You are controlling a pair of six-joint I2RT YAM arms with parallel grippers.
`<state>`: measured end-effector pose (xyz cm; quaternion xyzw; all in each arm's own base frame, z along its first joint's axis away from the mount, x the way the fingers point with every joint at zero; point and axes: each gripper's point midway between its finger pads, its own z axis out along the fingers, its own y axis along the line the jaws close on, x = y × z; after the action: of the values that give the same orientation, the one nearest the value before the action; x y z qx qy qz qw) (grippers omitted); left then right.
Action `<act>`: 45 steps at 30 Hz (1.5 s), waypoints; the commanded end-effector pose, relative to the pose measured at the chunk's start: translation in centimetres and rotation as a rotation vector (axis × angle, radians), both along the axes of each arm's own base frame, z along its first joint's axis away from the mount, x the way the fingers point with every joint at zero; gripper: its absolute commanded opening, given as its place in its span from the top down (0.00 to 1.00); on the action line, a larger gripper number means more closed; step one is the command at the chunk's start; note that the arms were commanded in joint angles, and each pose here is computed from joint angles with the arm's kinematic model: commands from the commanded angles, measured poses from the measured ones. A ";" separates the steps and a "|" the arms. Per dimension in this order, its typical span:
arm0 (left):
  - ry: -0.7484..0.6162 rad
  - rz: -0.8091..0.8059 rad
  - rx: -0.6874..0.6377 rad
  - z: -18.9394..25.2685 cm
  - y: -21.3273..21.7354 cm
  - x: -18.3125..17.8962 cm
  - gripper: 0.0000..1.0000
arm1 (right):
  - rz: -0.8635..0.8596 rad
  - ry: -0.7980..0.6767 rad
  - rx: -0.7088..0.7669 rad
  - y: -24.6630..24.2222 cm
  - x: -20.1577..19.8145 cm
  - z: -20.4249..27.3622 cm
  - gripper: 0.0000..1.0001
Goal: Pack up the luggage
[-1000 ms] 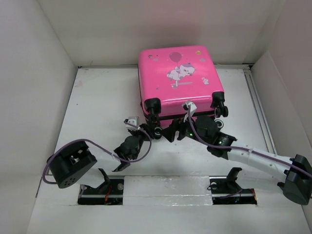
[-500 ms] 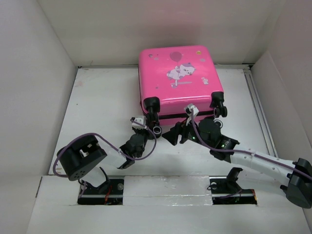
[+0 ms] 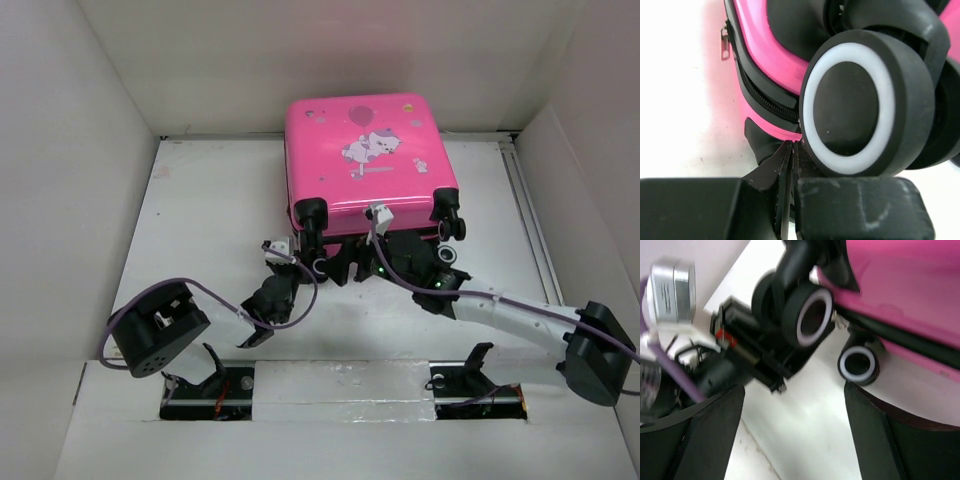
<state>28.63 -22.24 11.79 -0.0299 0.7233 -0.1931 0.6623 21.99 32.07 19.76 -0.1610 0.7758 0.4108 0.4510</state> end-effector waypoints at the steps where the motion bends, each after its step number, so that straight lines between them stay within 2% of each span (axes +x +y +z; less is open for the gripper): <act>1: -0.198 0.048 -0.281 8.0 0.7 0.7 1.00 | -0.062 -0.083 0.104 1.4 2.7 5.2 0.13; 6: -0.168 0.057 -0.278 6.6 1.0 0.6 1.00 | -0.085 -0.075 0.126 3.5 5.1 6.4 0.09; 15: -0.148 0.079 -0.286 5.9 2.1 0.3 1.00 | -0.043 0.026 0.110 7.6 6.9 3.6 0.06; 16: -0.153 0.078 -0.294 6.1 2.2 0.3 1.00 | -0.046 0.033 0.116 7.7 6.9 3.6 0.07; 18: -0.142 0.069 -0.287 5.7 2.2 0.3 1.00 | -0.065 0.051 0.117 7.7 7.2 3.1 0.20; 20: -0.143 0.051 -0.285 5.7 1.9 0.2 1.00 | -0.089 0.033 0.131 7.6 7.7 3.6 0.38; 21: -0.137 0.039 -0.278 5.4 1.7 0.1 0.96 | -0.100 0.029 0.133 7.4 7.8 3.5 0.52; 24: -0.136 0.020 -0.288 5.3 1.3 0.1 0.76 | -0.111 0.015 0.146 7.0 7.7 4.3 0.77; 27: -0.156 -0.025 -0.297 5.9 0.5 -0.2 0.57 | -0.120 -0.002 0.167 6.3 7.4 5.3 0.84; 29: -0.157 -0.041 -0.296 5.8 0.2 -0.2 0.52 | -0.129 -0.026 0.196 5.8 7.2 6.7 0.87; 37: -0.221 -0.013 -0.311 7.0 -0.3 0.9 0.48 | 0.037 -0.017 0.242 6.7 4.2 8.4 0.89; 45: -0.261 -0.095 -0.386 8.6 -2.1 0.7 0.50 | 0.054 -0.001 0.273 6.5 3.5 8.8 0.90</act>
<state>28.53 -22.92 7.50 -0.0011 0.7565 -0.1960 0.6239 26.43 38.04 26.16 -0.1093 0.7390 0.4872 0.4524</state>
